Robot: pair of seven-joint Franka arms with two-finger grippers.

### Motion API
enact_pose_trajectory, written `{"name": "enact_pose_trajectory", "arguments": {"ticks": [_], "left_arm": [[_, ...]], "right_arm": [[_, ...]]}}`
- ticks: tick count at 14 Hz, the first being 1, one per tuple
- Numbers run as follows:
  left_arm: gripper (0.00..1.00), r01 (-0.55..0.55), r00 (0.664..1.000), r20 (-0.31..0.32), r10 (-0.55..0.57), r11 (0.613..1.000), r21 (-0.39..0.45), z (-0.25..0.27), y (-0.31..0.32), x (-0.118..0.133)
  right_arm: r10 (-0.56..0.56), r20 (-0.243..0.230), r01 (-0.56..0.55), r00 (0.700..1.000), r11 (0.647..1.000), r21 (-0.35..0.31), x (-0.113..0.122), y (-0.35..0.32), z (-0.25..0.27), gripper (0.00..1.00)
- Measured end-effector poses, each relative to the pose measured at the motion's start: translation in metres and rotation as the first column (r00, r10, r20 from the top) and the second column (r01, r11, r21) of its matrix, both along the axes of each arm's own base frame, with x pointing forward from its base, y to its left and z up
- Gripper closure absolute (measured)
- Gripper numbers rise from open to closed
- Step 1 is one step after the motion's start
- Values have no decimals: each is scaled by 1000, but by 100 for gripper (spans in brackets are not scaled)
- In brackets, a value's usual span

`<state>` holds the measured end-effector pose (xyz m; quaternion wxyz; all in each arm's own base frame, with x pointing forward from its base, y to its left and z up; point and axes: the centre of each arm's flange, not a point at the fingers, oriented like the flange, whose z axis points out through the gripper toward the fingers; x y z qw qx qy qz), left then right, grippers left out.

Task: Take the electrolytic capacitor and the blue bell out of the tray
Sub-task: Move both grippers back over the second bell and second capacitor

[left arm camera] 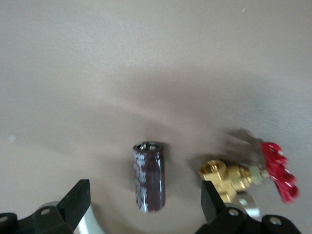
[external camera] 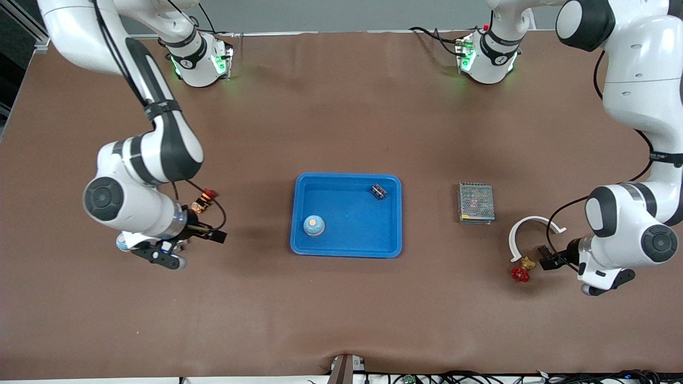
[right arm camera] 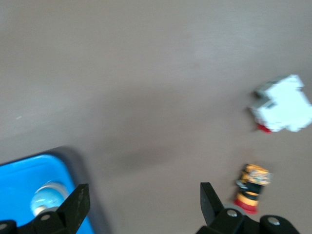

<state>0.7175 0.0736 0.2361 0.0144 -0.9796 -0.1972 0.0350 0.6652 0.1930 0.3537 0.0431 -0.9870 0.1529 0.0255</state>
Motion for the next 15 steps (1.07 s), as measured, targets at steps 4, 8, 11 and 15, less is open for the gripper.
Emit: {"name": "enact_pose_trajectory", "arguments": {"ticks": [4,8,11,15], "left_arm": [[0,-23,999,-24,23,1000,0,60,-14,-6],[0,-112,992,-54,113,994,21,108,-82,-16],[0,-175,982,-63,178,983,51,128,-158,-28],[0,-249,965,-69,254,966,71,134,-252,-50]], "right_arm": [[80,76,-82,994,996,25,-19,86,-15,0],[-7,68,5,998,999,37,-34,146,-65,0],[-46,60,44,997,998,44,-38,180,-83,0],[-46,55,43,997,998,43,-36,188,-101,0]]}}
